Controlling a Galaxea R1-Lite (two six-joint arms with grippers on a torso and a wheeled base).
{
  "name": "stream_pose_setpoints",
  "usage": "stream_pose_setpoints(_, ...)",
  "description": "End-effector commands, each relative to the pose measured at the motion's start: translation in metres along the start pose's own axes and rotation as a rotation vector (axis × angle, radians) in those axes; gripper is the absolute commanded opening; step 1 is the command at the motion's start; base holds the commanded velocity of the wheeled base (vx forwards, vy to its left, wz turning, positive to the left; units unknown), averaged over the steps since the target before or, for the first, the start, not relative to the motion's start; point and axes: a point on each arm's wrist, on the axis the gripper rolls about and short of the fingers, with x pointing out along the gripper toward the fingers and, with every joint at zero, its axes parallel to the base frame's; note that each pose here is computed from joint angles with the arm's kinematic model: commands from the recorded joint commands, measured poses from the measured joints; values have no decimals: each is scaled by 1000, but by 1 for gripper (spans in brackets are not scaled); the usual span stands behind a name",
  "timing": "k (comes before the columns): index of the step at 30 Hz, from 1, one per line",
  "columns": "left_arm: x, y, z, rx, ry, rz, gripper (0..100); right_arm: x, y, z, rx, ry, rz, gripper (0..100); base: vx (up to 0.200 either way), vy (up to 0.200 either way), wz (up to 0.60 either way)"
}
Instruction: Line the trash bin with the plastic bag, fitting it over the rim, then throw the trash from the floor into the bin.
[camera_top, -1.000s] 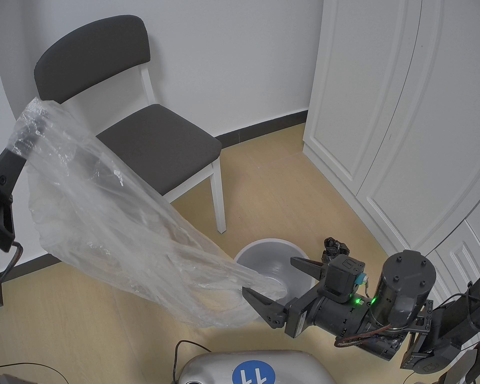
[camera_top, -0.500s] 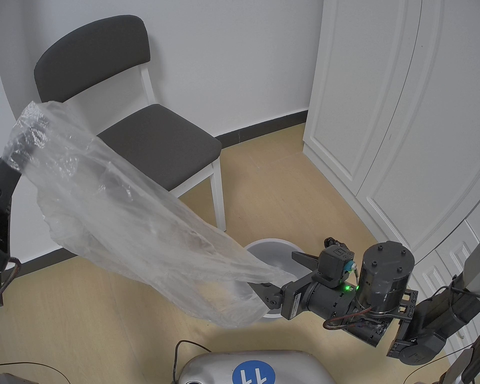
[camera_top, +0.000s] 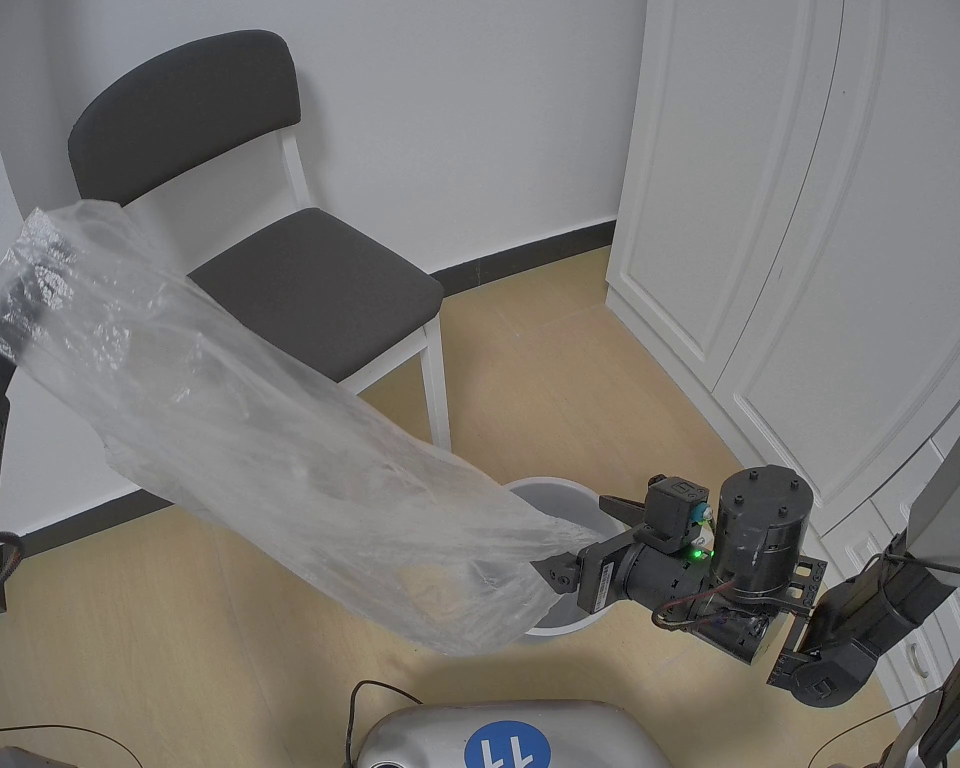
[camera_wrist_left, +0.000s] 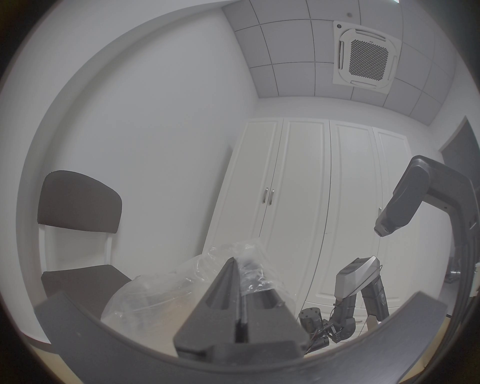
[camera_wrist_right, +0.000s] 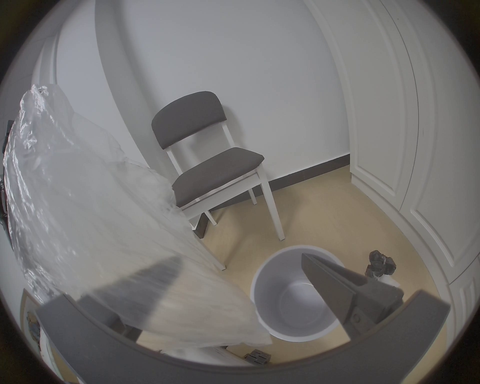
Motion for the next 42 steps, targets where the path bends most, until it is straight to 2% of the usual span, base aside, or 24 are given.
stream_pose_setpoints(1, -1, -1, 1, -2, -6, -4, 0, 3, -5, -1, 2, 5, -12, 100, 0, 0, 0)
stream_pose_setpoints(12, -2, -1, 3, -3, -13, -8, 0, 5, -10, -1, 5, 8, -21, 100, 0, 0, 0)
stream_pose_setpoints(17, -4, -5, 4, -19, -21, -39, 0, 7, -11, -4, 4, 18, -23, 100, 0, 0, 0)
stream_pose_setpoints(42, -6, -5, 7, -22, -30, -46, 0, 7, -14, -7, 0, 28, -31, 100, 0, 0, 0)
